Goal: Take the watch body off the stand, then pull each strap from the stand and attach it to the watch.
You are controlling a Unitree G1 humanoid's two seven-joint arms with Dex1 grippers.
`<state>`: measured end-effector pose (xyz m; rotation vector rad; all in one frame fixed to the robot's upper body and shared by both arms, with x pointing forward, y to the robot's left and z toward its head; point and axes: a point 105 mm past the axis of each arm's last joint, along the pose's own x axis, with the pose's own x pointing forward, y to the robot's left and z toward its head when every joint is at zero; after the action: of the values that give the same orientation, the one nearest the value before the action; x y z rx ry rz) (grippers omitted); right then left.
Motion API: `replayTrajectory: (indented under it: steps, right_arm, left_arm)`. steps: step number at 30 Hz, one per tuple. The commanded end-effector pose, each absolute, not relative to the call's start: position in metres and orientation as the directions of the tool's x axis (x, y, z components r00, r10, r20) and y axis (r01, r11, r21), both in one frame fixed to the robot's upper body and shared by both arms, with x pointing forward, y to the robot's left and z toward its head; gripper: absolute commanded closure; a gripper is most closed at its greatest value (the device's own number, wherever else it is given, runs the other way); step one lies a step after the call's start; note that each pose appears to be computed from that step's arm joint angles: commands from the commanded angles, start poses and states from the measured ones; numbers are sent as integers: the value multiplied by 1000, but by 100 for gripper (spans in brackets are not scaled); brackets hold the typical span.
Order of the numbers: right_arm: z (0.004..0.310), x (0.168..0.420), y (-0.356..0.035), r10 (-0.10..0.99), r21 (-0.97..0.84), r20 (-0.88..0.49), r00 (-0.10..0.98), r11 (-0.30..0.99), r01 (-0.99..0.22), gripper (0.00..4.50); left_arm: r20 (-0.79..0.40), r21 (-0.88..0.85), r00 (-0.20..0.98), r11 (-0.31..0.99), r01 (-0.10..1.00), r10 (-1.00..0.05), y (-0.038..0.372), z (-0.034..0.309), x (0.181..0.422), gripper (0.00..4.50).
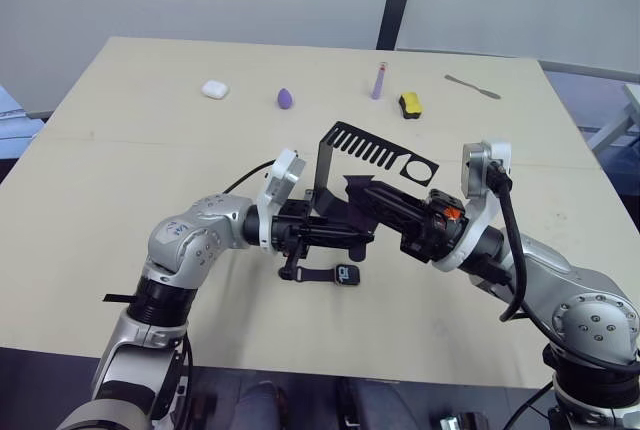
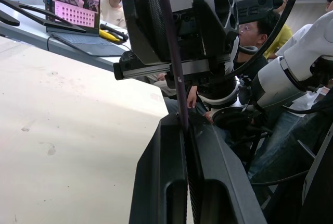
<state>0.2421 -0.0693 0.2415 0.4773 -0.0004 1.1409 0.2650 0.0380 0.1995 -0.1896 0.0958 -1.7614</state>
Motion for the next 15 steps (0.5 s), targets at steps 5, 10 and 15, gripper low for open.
replayTrajectory:
  steps: [5, 10, 15]
  right_arm:
    - [249, 238, -74, 866, 347, 267, 423, 323, -880, 358]
    - [249, 238, -73, 866, 349, 268, 422, 321, -881, 385]
    - [250, 238, -72, 866, 352, 278, 416, 310, -883, 446]
  left_arm:
    - [80, -118, -201, -210, 971, -976, 37, 209, 263, 450]
    - [81, -116, -201, -210, 971, -976, 37, 209, 263, 450]
    - [80, -116, -202, -210, 971, -976, 36, 209, 263, 450]
